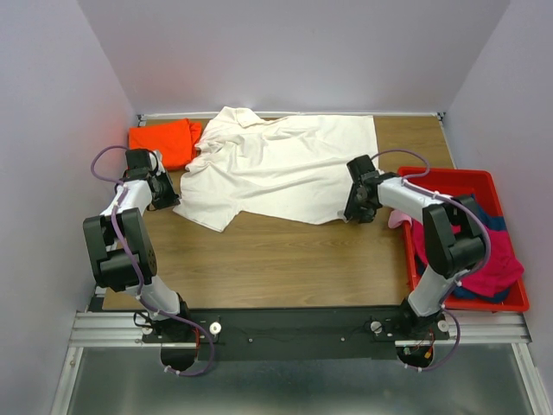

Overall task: Fold and stack the t-shirts
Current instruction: Flatten the tshirt out

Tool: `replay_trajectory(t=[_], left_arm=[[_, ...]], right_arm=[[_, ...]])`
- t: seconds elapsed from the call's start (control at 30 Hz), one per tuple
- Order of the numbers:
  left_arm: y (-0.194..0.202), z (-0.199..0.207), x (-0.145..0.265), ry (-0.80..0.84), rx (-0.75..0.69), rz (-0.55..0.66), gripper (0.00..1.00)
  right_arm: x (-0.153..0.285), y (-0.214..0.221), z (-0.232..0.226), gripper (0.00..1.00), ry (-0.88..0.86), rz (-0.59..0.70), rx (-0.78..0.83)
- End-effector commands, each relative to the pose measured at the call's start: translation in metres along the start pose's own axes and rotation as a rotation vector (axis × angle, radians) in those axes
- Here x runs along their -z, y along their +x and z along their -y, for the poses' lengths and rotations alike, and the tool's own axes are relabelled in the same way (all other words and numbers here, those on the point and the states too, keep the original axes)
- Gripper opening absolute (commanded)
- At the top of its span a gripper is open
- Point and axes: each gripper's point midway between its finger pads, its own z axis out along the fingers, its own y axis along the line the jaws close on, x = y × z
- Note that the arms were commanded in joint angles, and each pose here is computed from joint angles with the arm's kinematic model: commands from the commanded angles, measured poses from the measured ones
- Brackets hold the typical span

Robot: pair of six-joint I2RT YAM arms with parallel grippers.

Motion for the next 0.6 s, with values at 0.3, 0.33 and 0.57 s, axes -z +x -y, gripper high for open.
replay_trajectory(t=[0.3, 0.33, 0.57], left_arm=[[0.000, 0.001, 0.007, 0.010, -0.020, 0.013, 0.00], [0.000, 0.001, 0.007, 0.010, -0.020, 0.012, 0.00], [-0.002, 0.000, 0.008, 0.004, -0.025, 0.015, 0.00]], right_arm=[[-0.022, -0.036, -0.026, 0.28, -0.043, 0.075, 0.080], [-0.023, -0.038, -0.027, 0.25, -0.050, 0.078, 0.087], [-0.015, -0.050, -0.038, 0.01, -0.095, 0.111, 0.120]])
